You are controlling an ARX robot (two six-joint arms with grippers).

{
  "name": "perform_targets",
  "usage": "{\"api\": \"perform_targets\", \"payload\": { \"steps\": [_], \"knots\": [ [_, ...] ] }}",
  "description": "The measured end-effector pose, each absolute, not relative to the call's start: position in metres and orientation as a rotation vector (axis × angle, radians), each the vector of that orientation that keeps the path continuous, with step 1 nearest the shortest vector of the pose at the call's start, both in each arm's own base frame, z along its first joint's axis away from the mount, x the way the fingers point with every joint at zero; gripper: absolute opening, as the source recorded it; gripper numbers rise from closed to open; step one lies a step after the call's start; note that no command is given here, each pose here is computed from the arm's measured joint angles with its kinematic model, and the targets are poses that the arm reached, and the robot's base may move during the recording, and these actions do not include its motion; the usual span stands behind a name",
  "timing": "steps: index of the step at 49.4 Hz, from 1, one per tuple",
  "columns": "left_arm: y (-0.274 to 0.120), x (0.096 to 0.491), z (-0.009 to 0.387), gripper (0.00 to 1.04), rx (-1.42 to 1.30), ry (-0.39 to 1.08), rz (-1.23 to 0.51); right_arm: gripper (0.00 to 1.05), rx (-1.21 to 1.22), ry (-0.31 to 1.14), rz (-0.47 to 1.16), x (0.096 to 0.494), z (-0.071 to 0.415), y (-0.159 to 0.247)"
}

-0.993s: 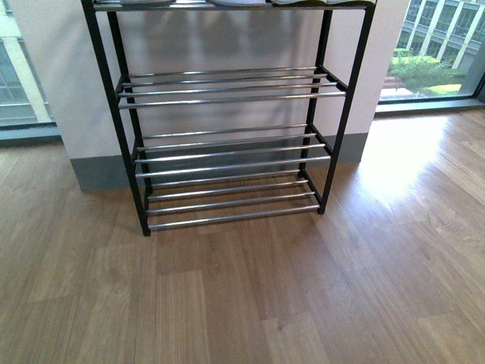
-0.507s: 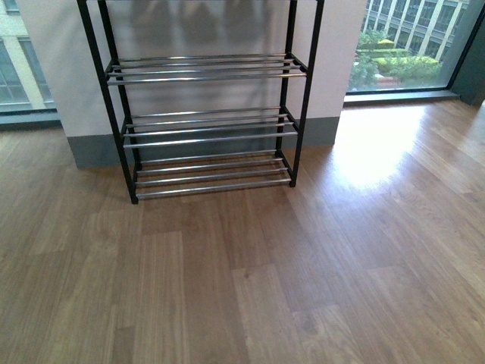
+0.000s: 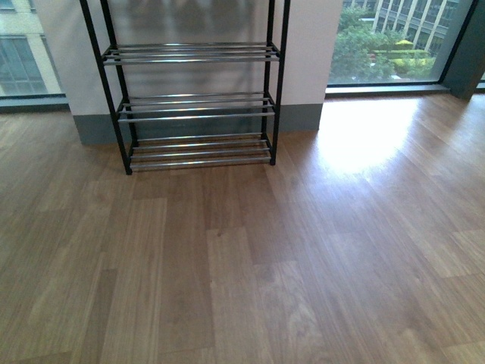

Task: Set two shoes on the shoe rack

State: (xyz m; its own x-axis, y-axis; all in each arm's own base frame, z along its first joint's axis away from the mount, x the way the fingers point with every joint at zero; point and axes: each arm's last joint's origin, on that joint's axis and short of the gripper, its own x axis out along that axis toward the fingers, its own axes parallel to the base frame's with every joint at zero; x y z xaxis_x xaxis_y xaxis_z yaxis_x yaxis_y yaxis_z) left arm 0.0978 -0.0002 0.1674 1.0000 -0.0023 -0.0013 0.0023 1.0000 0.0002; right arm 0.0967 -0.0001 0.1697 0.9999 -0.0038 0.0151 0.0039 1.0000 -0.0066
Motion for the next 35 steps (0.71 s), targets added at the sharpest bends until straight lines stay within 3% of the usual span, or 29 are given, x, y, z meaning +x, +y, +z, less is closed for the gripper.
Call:
{"api": "perform_targets", "payload": {
  "steps": [35],
  "knots": [
    [-0.0002,0.0978,0.1674,0.95,0.0,0.001,-0.002,0.95,-0.007,-0.015,-0.002,0.0967,0.1697,-0.0001]
  ]
}}
